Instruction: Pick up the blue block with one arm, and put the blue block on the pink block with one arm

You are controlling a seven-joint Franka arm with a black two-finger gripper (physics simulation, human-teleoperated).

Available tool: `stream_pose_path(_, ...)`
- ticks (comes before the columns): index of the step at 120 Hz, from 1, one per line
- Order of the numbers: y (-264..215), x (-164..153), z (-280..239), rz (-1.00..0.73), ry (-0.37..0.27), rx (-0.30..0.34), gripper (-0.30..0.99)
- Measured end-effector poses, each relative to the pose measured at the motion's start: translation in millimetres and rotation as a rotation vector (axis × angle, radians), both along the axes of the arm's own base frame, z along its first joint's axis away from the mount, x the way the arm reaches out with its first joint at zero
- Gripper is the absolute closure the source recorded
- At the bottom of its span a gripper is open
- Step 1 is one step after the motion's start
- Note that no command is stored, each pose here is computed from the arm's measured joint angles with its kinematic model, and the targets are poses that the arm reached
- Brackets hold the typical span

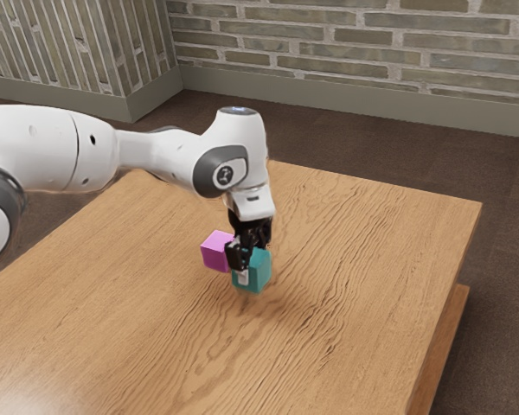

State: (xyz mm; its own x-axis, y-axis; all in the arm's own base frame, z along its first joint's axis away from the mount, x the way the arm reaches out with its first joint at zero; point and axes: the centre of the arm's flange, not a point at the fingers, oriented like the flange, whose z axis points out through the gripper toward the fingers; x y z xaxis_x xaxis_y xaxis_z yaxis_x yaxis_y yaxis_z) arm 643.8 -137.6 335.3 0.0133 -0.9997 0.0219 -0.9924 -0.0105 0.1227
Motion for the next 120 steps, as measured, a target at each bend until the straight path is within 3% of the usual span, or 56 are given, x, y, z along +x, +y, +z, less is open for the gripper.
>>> stream_pose_path(20, 19.2, 0.6, 47.0, -0.031, -0.085, 0.073, 0.31)
stream_pose_path(43, 84.5, 12.5, 55.9, 0.016, -0.107, 0.125, 0.31)
stream_pose_path(74, 116.0, 41.1, 50.3, 0.024, -0.127, 0.117, 0.31)
stream_pose_path(120, 131.0, 67.9, 27.7, 0.000, -0.125, 0.027, 0.31)
